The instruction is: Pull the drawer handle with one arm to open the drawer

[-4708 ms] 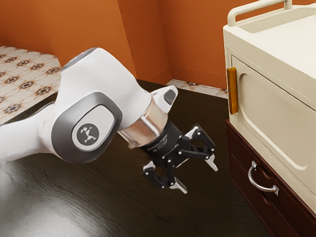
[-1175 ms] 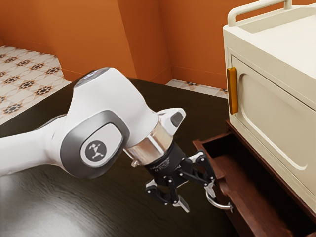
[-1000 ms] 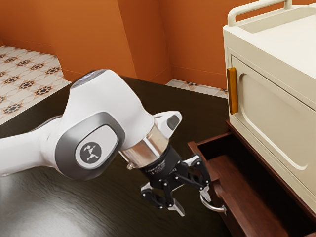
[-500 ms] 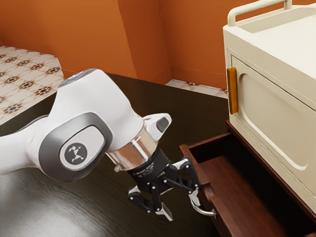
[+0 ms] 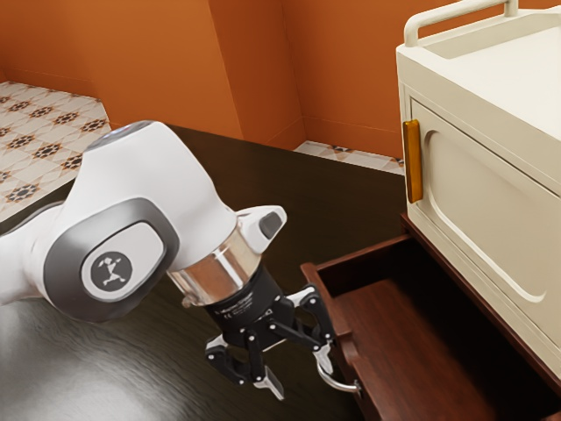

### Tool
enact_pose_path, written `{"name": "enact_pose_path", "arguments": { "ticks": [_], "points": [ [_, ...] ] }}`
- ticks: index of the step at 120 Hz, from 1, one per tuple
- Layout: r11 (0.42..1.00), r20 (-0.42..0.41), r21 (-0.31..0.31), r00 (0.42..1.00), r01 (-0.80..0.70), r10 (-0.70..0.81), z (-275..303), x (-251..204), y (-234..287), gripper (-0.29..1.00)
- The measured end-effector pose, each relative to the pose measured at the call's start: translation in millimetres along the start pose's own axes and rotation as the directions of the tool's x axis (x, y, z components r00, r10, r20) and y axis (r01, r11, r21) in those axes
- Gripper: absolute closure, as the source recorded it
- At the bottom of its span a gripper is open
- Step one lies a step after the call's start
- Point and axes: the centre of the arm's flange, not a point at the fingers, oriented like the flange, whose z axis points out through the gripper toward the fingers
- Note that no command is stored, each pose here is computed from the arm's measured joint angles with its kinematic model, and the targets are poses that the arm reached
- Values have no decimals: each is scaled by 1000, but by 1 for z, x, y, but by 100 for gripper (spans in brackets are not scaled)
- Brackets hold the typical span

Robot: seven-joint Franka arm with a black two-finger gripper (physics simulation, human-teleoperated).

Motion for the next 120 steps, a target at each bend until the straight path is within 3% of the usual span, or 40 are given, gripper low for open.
{"name": "enact_pose_path", "arguments": {
  "ticks": [74, 109, 120],
  "points": [
    [999, -9, 30, 1000, -12, 12, -6, -8, -1, 26],
    [999, -38, 15, 999, -35, 35, -19, -17, 0, 27],
    [999, -75, -20, 997, -39, 38, -52, -7, 7, 27]
  ]
}}
